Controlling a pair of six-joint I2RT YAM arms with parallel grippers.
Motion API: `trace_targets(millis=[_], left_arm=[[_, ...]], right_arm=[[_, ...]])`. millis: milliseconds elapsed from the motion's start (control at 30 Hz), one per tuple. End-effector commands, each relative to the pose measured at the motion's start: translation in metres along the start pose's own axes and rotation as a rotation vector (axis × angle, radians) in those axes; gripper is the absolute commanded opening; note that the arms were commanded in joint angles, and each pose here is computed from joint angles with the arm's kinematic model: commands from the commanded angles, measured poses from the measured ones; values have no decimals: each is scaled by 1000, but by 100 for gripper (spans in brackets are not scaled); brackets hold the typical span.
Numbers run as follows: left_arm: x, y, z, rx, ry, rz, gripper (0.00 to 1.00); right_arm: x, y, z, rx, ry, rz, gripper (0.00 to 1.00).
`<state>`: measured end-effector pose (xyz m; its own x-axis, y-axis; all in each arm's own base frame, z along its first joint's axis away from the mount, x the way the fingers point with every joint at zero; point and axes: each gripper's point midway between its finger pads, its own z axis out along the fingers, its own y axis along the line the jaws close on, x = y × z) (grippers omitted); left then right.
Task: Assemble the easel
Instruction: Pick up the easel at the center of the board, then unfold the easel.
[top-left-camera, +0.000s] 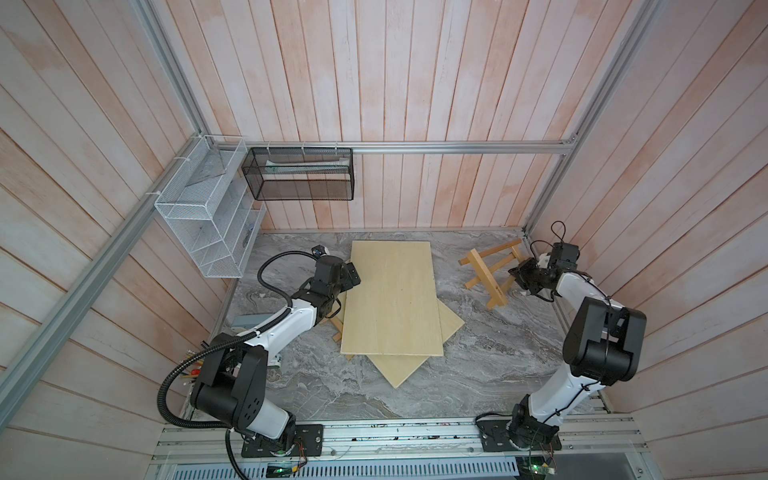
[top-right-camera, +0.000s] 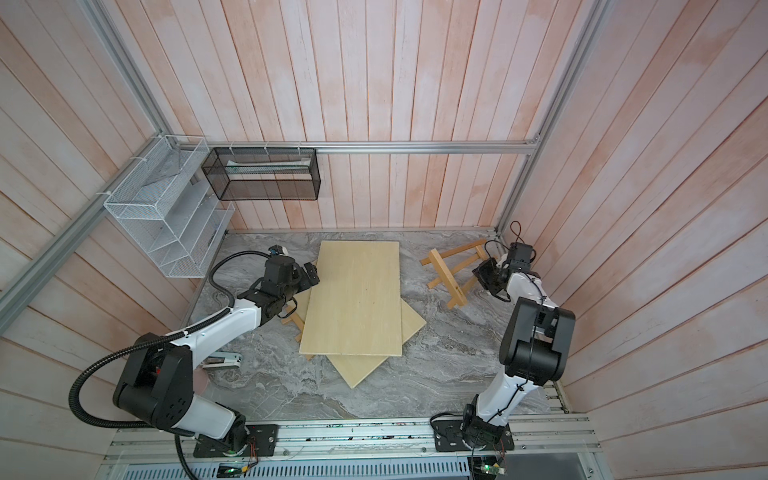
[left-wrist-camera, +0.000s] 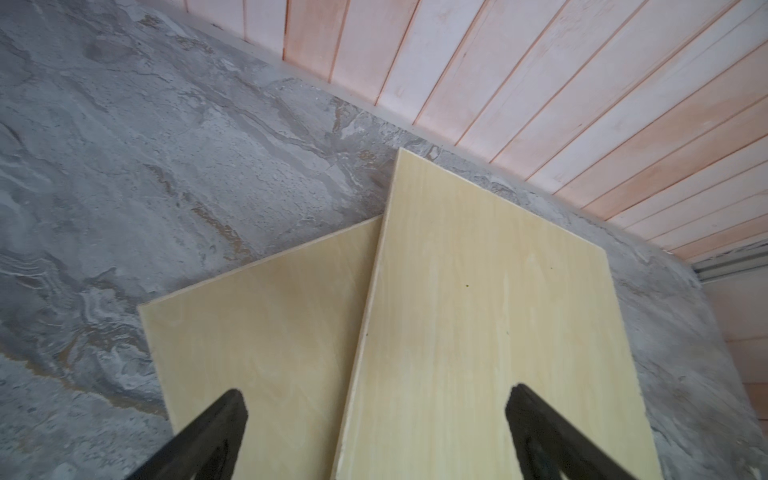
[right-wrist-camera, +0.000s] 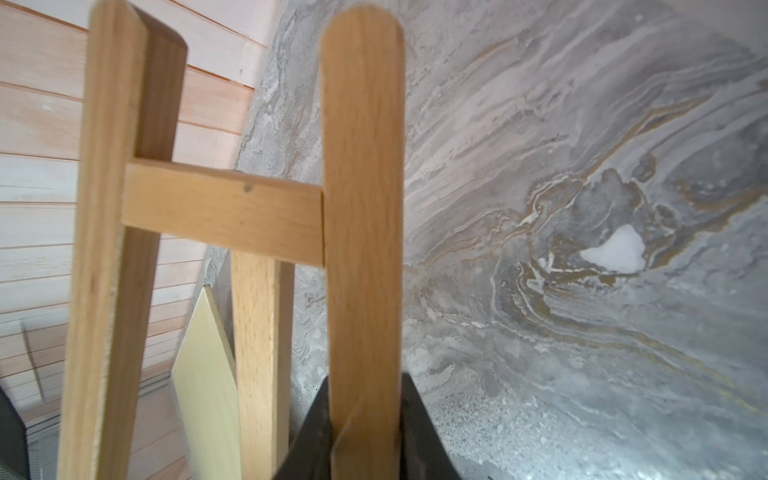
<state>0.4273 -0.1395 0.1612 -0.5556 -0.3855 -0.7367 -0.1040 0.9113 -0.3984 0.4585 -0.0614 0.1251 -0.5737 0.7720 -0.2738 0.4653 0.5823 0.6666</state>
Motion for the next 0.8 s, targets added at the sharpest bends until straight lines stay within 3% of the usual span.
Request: trace_targets(millis=[0, 133, 333, 500, 767], left_arm=[[-10, -44, -14, 221, -25, 1, 100], [4, -105, -38, 489, -8, 135, 100], [35, -158, -57, 699, 70, 271, 100], [48, -169, -65, 801, 123, 274, 100], [58, -175, -71, 852, 163, 299, 100]], right_arm=[[-5, 54, -21, -65, -42, -149, 2], [28, 103, -9, -142, 31, -274, 2], [90, 170, 8, -298, 162, -369, 2], [119, 201, 7, -391, 240, -365, 1], [143, 206, 1, -437, 319, -373, 0]])
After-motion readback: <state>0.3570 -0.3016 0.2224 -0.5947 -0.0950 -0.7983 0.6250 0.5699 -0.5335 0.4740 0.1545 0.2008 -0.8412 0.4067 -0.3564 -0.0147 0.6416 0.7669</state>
